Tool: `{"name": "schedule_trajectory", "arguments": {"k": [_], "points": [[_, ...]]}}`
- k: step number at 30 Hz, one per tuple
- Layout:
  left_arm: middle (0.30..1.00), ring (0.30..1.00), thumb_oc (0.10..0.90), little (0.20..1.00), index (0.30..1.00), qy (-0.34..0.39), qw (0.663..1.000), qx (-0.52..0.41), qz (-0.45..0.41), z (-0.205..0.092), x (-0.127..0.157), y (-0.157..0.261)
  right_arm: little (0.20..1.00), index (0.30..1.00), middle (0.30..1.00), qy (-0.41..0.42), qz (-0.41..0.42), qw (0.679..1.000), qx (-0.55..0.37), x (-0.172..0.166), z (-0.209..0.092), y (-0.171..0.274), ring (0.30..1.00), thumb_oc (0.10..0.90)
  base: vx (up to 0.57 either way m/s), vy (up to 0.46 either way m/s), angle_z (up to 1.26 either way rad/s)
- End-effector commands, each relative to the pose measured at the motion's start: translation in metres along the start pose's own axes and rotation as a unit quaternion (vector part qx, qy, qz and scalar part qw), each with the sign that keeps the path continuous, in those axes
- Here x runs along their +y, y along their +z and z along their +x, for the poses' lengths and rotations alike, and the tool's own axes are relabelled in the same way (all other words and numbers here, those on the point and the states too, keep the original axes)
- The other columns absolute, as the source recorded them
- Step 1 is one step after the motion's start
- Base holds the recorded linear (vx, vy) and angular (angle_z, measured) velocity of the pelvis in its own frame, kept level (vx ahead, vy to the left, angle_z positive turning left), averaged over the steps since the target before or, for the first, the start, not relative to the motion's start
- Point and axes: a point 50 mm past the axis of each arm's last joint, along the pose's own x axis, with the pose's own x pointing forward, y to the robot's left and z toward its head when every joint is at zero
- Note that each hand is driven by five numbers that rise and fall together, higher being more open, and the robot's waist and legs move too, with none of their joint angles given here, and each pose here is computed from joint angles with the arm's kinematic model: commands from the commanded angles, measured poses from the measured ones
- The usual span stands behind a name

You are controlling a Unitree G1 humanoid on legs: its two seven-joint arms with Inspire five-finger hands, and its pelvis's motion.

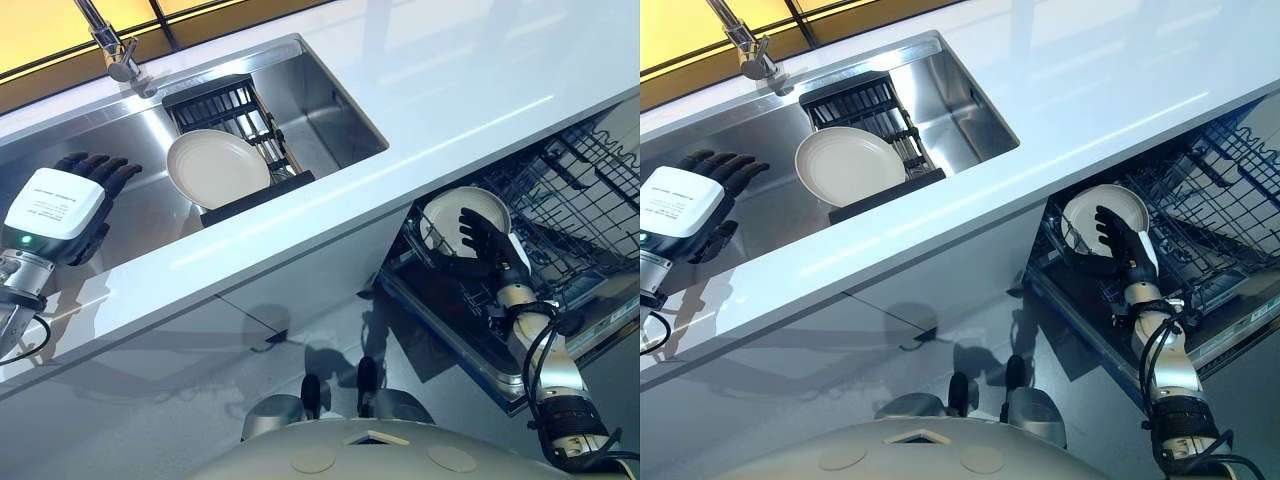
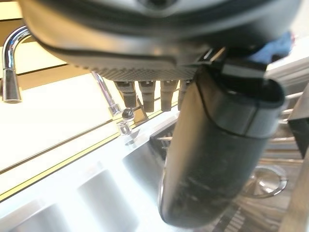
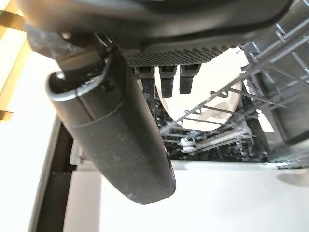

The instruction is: Pick up plates and place into dishwasher.

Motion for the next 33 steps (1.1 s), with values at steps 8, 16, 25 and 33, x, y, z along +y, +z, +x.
{"name": "schedule_trajectory", "arguments": {"k": [8,16,25,33], "points": [[0.900,0.900,0.800,0.900,0.900,0.214,0.968,0.129,0.033,0.032,0.049,-0.029,0.900,0.900,0.900,0.022,-0.006,0.996,-0.088,0.007,0.013,0.034,0.900,0.800,0.00,0.000,0.00],[0.900,0.900,0.800,0.900,0.900,0.204,0.971,0.120,0.033,0.050,0.045,-0.012,0.900,0.900,0.900,0.038,-0.010,0.996,-0.083,0.017,0.012,0.032,0.900,0.800,0.00,0.000,0.00],[0.900,0.900,0.800,0.900,0.900,0.174,0.979,0.101,0.027,0.063,0.039,-0.003,0.900,0.900,0.900,0.051,-0.014,0.996,-0.074,0.022,0.011,0.027,0.900,0.800,0.03,0.011,-0.02],[0.900,0.900,0.800,0.900,0.900,0.149,0.985,0.086,0.031,0.072,0.035,0.005,0.900,0.900,0.900,0.051,-0.017,0.996,-0.069,0.021,0.010,0.026,0.900,0.800,0.03,0.008,-0.04]]}}
